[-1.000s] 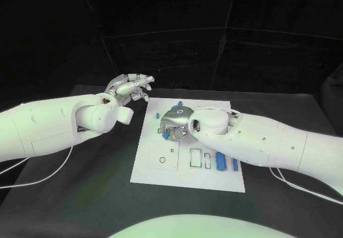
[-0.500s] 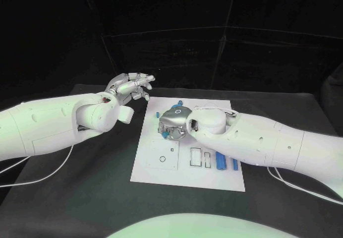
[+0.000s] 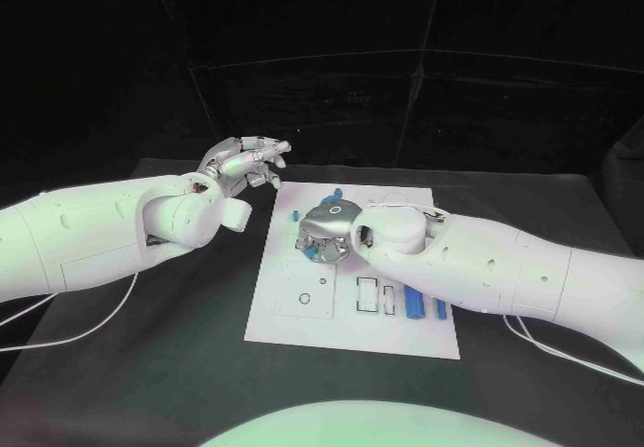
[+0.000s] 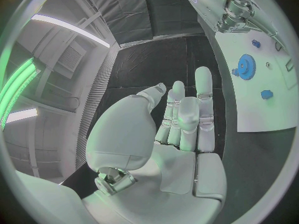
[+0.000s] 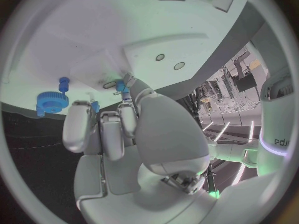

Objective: Assemble the parts on the task board

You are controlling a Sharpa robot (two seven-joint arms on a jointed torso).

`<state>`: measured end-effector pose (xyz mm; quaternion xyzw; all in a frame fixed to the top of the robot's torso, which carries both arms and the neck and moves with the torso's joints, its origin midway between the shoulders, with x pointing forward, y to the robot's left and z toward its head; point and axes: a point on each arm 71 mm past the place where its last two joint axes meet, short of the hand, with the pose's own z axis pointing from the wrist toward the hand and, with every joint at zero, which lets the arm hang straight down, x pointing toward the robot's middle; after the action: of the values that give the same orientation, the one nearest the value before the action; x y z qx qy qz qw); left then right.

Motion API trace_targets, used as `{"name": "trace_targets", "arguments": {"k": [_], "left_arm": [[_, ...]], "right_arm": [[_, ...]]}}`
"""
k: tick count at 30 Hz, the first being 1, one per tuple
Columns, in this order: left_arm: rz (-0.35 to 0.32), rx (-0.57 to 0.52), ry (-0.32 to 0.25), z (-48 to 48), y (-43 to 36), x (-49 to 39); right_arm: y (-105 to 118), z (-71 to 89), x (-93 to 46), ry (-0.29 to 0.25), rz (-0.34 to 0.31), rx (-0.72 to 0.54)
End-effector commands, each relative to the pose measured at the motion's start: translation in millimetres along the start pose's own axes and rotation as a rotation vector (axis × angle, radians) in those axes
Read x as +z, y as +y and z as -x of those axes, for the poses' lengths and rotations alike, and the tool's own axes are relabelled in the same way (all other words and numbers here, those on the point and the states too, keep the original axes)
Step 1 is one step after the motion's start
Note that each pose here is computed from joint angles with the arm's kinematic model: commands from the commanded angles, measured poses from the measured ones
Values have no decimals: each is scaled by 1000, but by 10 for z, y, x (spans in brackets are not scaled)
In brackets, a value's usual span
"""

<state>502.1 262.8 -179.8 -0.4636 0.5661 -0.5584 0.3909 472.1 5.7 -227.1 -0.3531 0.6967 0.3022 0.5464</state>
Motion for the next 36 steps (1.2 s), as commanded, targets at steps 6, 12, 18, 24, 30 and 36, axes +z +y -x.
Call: {"name": "trace_targets", "arguments": {"k": [6, 12, 18, 24, 30, 36], "left_arm": [[-14, -3, 6, 9, -17, -6], [-9, 2, 11, 30, -6, -35], [10, 42, 59, 17, 58, -89], [54, 47, 136, -54, 275, -184], [99, -10, 211, -179, 459, -255], [152, -113, 282, -403, 586, -291]], "right_arm": [[-82, 134, -166, -223, -3, 132], [-179, 171, -368, -313, -6, 311], [-322, 153, -598, -334, -56, 419], [-464, 144, -889, -383, -108, 500], [-498, 182, -1112, -459, -123, 581], [-471, 235, -1281, -532, -108, 631]]}}
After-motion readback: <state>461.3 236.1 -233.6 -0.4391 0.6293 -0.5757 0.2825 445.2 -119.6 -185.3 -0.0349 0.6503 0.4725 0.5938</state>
